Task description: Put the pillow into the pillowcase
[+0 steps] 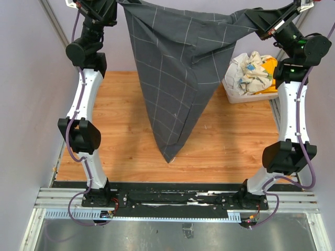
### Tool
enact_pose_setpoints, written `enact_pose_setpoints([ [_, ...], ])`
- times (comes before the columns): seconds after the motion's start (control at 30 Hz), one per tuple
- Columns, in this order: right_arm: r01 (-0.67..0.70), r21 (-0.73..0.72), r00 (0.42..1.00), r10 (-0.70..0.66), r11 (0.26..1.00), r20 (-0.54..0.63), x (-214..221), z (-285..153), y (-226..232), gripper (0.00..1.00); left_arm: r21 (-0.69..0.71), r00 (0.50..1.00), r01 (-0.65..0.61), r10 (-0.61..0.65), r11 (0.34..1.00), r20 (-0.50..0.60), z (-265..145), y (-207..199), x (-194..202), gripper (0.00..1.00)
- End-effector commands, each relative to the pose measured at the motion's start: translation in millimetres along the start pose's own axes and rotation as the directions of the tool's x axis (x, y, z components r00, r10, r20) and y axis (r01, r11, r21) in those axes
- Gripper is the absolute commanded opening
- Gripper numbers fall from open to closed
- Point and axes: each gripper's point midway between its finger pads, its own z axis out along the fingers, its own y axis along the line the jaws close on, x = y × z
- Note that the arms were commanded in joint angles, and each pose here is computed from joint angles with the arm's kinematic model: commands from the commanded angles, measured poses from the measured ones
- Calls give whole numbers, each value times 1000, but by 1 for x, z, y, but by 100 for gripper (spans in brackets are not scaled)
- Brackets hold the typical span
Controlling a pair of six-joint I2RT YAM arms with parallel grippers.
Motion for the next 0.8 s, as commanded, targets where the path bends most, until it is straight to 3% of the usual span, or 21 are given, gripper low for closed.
enact_pose_setpoints([
  [0.0, 84, -117, 996, -79, 990, 43, -4, -3, 51, 1, 95, 991, 130, -126, 987, -43, 5, -51, 17, 0],
  [0.33, 111, -193, 993, -102, 975, 54, -4, -1, 73, 1, 112, 990, 138, -134, 984, -45, 9, -57, 18, 0],
  [0.47, 98, -149, 994, -88, 984, 71, -6, -5, 60, 1, 65, 993, 108, -105, 992, -51, 11, -48, 20, 0],
  [0.77, 60, -68, 996, -55, 996, 73, 0, -16, 22, 1, 72, 985, 174, -172, 982, -35, 3, -29, 19, 0],
])
